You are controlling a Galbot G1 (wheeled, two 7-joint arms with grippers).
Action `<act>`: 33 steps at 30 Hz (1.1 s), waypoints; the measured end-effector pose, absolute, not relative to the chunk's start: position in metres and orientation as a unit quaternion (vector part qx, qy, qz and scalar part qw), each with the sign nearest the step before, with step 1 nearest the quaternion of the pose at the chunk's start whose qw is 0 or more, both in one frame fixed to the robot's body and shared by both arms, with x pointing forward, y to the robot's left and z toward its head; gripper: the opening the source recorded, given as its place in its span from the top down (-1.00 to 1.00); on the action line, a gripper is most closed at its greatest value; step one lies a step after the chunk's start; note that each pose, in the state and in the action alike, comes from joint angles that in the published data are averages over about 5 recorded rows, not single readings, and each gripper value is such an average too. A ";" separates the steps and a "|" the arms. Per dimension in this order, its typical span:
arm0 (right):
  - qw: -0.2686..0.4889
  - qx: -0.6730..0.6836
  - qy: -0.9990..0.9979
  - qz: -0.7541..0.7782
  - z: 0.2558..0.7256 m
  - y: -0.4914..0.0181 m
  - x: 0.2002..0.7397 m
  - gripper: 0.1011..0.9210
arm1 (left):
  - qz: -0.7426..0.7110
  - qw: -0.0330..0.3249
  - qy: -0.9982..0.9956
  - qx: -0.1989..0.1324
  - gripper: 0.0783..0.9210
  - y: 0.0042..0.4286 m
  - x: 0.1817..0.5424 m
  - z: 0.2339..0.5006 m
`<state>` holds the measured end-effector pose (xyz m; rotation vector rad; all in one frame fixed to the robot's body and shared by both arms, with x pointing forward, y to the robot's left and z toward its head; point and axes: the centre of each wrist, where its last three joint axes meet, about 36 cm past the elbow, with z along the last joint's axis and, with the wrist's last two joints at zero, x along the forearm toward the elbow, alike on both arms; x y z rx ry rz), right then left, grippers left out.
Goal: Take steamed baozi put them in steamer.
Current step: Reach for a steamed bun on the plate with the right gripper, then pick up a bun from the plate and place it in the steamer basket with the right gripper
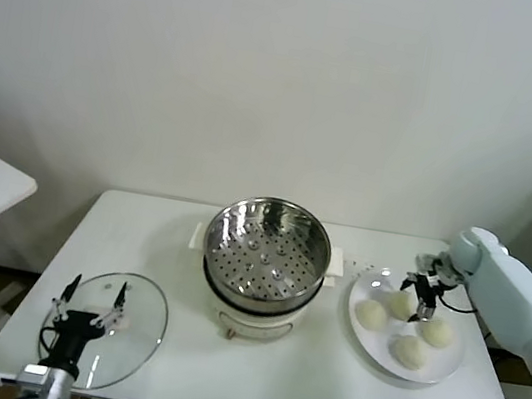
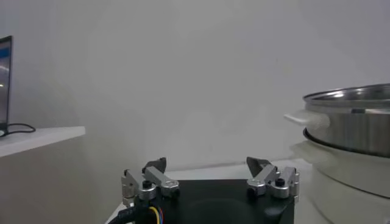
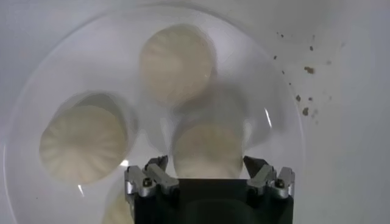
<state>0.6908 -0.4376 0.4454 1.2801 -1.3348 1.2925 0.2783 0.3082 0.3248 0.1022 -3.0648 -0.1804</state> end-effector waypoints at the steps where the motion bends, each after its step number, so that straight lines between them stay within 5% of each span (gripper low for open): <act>1: 0.428 0.512 -0.535 0.517 0.445 -0.438 0.691 -0.68 | -0.059 0.035 -0.997 0.034 -0.77 0.308 0.278 0.325; 6: 0.428 0.511 -0.538 0.515 0.446 -0.438 0.692 -0.50 | -0.060 0.035 -0.997 0.035 -0.77 0.309 0.278 0.326; 18: 0.409 0.514 -0.538 0.529 0.470 -0.436 0.698 -0.46 | -0.061 0.038 -0.997 0.040 -0.77 0.311 0.273 0.326; 33: 0.239 0.544 -0.391 0.703 0.632 -0.329 0.706 -0.47 | -0.065 0.039 -0.996 0.038 -0.77 0.312 0.272 0.327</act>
